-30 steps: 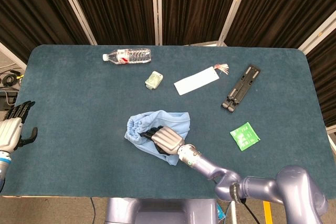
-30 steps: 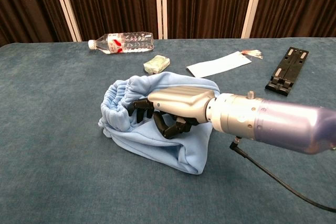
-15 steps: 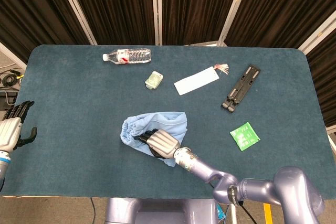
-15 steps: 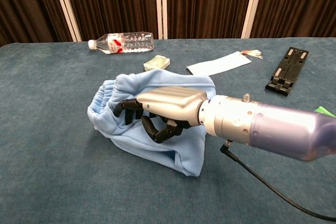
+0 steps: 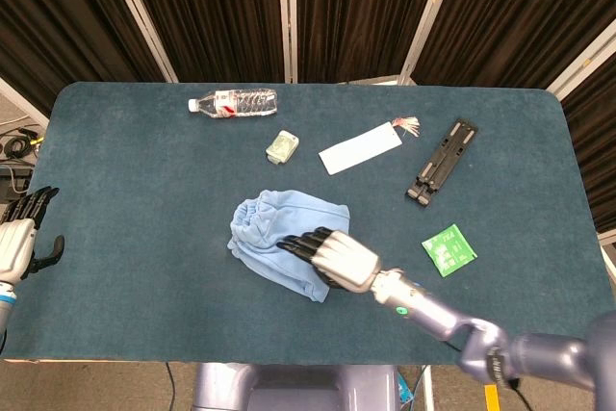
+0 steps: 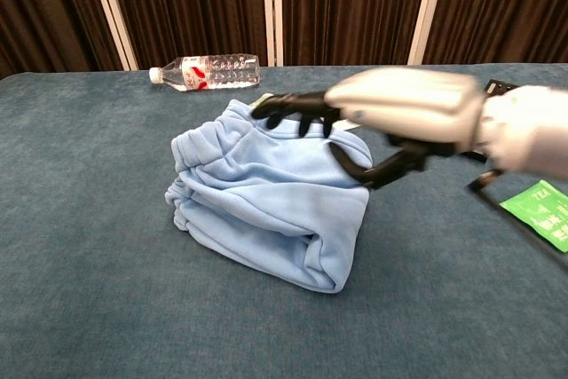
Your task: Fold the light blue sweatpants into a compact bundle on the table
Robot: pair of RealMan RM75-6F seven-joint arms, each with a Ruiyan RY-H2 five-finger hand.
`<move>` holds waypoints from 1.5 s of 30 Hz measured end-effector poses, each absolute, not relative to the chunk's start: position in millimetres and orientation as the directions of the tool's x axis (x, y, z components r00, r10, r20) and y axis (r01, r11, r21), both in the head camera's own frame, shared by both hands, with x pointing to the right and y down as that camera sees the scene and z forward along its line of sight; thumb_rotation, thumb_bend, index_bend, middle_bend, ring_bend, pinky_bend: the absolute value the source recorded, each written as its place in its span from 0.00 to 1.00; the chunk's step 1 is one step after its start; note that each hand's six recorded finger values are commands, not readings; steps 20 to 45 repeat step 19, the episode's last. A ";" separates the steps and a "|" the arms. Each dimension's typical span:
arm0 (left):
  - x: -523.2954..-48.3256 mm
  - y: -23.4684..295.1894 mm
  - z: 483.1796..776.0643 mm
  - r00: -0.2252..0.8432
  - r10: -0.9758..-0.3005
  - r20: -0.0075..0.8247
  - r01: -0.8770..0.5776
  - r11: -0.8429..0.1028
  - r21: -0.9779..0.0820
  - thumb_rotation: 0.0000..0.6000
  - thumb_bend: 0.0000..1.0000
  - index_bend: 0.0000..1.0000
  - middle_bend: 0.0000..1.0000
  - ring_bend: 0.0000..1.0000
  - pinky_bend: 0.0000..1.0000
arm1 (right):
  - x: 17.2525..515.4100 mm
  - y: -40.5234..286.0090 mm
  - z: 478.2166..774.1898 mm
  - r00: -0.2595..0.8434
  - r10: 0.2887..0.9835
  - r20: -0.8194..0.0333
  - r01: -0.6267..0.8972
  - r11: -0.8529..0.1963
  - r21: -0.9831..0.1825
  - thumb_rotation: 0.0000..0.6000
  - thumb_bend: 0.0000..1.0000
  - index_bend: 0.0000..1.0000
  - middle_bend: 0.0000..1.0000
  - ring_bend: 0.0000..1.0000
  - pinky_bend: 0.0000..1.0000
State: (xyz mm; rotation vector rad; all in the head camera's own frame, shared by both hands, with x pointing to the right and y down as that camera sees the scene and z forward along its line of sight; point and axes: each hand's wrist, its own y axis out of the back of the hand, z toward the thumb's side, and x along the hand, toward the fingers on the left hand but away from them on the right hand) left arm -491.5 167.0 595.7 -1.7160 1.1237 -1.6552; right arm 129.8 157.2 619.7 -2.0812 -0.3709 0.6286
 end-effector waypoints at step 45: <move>-493.3 207.8 560.5 -0.048 -0.941 0.336 -0.115 -0.329 -0.937 1.00 0.00 0.00 0.00 0.00 0.00 | 356.6 179.7 547.1 0.455 0.872 -0.178 0.034 -0.217 -0.976 1.00 0.00 0.00 0.00 0.00 0.00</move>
